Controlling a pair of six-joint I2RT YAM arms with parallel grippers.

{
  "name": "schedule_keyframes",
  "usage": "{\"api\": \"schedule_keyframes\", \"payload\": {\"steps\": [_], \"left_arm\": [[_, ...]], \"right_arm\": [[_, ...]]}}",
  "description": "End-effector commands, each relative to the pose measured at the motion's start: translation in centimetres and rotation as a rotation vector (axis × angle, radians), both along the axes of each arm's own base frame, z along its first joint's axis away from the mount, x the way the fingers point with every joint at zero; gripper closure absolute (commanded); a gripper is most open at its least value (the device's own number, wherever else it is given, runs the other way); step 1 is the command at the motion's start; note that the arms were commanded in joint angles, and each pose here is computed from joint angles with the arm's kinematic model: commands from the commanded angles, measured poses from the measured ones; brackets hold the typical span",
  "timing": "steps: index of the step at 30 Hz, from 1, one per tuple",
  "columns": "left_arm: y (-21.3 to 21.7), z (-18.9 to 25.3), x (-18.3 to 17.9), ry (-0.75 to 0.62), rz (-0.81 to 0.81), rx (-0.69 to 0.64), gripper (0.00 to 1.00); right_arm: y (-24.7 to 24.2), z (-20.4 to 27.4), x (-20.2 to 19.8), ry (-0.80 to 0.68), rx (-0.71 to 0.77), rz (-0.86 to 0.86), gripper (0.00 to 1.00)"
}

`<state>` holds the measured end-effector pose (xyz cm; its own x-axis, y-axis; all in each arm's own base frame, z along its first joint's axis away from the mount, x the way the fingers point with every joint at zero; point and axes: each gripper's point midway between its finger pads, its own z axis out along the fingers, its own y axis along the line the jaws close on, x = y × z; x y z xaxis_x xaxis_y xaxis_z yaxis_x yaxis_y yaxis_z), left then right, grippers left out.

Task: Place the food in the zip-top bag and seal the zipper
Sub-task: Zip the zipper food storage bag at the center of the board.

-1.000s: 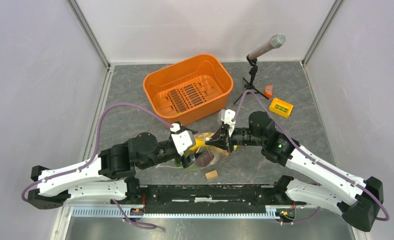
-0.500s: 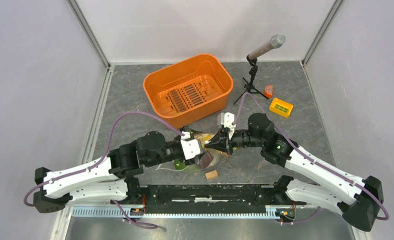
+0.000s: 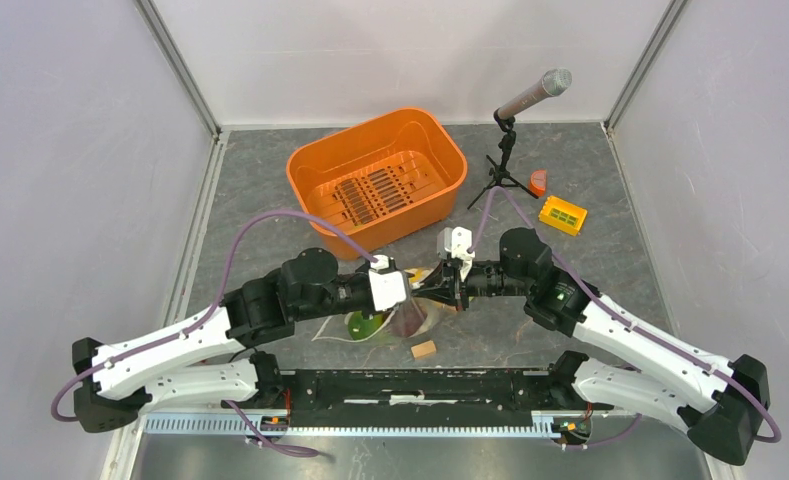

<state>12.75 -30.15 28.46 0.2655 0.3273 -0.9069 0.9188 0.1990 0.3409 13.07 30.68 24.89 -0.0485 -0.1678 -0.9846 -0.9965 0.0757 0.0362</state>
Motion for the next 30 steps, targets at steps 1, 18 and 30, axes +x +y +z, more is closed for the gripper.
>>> {"api": "schedule_keyframes", "payload": {"steps": [1,18,30], "left_arm": [[-0.6,2.3,-0.3,-0.013,-0.040,-0.058,0.61],[0.5,1.2,0.5,0.033,0.032,-0.049,0.90],[3.0,0.0,0.5,0.044,0.098,-0.064,0.98]], "right_arm": [[0.1,1.5,-0.1,-0.056,0.043,0.010,1.00],[-1.0,1.0,3.2,-0.081,0.011,-0.194,1.00],[-2.7,0.8,4.7,-0.142,-0.023,-0.306,1.00]]}}
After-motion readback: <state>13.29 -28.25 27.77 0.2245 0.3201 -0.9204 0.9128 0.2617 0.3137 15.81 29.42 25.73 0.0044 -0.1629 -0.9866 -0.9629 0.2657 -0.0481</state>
